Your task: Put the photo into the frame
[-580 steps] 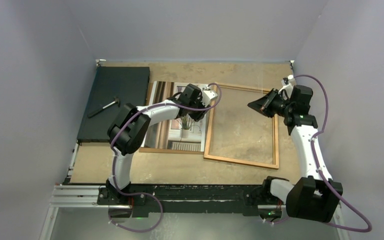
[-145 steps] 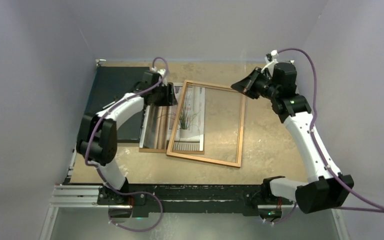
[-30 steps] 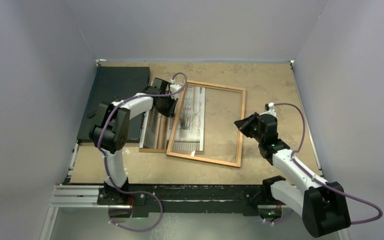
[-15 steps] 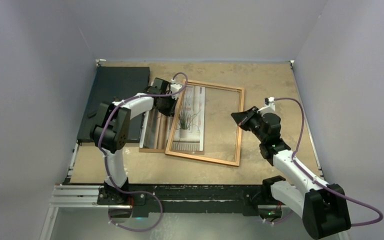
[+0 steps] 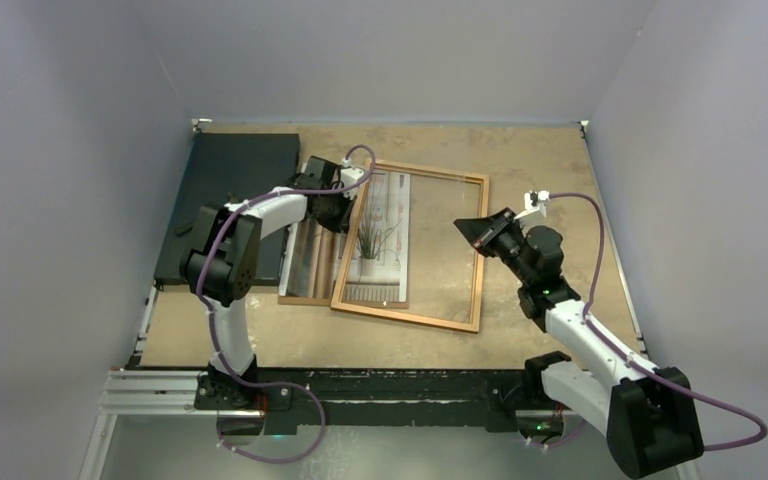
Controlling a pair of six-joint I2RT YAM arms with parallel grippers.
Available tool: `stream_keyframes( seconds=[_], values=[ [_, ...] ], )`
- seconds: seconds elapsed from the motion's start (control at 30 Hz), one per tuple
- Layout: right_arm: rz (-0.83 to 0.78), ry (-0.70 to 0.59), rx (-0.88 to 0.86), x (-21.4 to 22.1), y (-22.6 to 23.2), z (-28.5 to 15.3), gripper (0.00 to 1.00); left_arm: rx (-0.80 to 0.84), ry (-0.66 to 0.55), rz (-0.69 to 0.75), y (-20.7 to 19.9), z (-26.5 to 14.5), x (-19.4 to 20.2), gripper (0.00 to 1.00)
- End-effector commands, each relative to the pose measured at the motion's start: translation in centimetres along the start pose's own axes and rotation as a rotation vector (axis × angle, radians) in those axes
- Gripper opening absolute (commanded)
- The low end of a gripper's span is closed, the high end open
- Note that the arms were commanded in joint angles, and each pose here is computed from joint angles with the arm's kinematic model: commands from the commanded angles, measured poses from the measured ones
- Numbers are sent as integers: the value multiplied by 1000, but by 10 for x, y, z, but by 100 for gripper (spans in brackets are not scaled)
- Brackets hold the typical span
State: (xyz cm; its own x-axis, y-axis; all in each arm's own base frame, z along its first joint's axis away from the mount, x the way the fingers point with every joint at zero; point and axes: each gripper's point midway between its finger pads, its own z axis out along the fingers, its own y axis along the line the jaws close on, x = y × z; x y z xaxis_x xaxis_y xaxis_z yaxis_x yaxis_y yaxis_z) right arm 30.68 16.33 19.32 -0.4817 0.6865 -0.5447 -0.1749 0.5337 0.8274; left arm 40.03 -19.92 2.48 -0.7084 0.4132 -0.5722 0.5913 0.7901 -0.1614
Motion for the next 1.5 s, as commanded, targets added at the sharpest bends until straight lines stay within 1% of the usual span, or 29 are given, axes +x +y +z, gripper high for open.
stream_keyframes(
  seconds=[0.0, 0.27, 0.43, 0.73, 1.13, 1.47],
  values=[
    [43, -24, -118, -13, 45, 3, 0, 43, 19, -2, -12, 3, 11, 0],
    [95, -25, -127, -19, 73, 13, 0, 44, 5, 1, -13, -2, 8, 0],
    [113, 0, -136, -11, 76, 20, 0, 46, 1, 2, -13, -4, 8, 0],
    [116, 3, -80, 0, 60, 24, 0, 43, 1, 3, -11, -7, 11, 0],
    [23, -31, 25, 0, 34, 15, 0, 35, -2, 4, -9, -8, 9, 0],
    [16, -9, 104, 12, 6, 15, 0, 40, -2, 4, -10, -8, 10, 0]
  ],
)
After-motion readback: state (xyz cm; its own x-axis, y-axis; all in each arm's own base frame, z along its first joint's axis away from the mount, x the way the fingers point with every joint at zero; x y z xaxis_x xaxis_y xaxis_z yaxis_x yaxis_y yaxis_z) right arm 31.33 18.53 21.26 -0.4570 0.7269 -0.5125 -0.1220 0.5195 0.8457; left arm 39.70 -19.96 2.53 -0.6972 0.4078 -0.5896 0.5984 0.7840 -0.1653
